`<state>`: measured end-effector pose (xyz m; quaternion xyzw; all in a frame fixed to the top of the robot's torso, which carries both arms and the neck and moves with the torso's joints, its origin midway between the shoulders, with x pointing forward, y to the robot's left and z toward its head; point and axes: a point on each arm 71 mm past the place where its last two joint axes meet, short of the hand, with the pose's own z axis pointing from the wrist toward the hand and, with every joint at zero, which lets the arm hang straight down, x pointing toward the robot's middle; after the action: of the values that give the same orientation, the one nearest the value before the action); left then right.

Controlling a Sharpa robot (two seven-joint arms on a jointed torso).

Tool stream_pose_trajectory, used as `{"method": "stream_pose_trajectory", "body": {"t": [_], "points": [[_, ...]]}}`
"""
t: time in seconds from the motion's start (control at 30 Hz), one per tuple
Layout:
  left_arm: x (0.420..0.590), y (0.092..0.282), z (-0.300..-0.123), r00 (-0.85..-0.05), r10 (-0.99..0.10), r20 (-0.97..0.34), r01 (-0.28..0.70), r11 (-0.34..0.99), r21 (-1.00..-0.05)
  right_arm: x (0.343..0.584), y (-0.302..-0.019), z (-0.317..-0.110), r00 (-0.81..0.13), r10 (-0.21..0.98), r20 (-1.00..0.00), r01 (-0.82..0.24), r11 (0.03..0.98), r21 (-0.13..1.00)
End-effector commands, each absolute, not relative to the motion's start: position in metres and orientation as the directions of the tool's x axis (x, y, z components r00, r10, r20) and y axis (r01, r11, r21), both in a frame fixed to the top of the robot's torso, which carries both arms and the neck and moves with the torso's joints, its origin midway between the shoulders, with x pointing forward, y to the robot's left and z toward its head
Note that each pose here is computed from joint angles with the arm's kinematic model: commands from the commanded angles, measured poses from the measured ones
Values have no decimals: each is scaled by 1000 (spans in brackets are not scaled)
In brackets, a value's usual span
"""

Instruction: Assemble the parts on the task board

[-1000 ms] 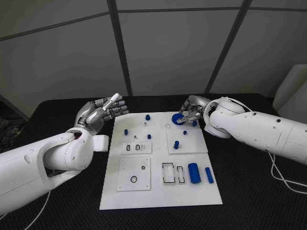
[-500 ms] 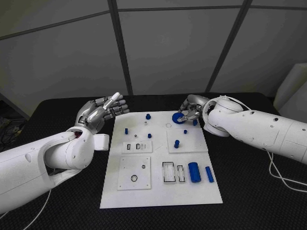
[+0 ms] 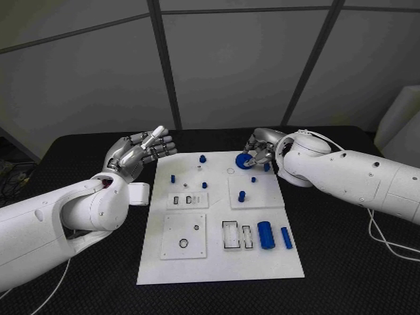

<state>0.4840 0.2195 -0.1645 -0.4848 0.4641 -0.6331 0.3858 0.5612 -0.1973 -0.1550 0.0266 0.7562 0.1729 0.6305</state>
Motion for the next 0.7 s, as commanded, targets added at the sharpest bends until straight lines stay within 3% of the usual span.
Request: {"method": "stream_pose_trajectory", "body": {"t": [0.03,0.33,0.7], "points": [[484,218,-163,-248,-935,255,45,-274,-961,559,-193,-149,-131,265,-955,-226,930,289],[483,218,-163,-249,-934,255,45,-274,-961,545,-168,-141,-108,296,-949,-301,900,315],[483,216,-162,-254,-932,257,44,-277,-960,537,-110,-135,-70,278,-958,-405,870,282]]}}
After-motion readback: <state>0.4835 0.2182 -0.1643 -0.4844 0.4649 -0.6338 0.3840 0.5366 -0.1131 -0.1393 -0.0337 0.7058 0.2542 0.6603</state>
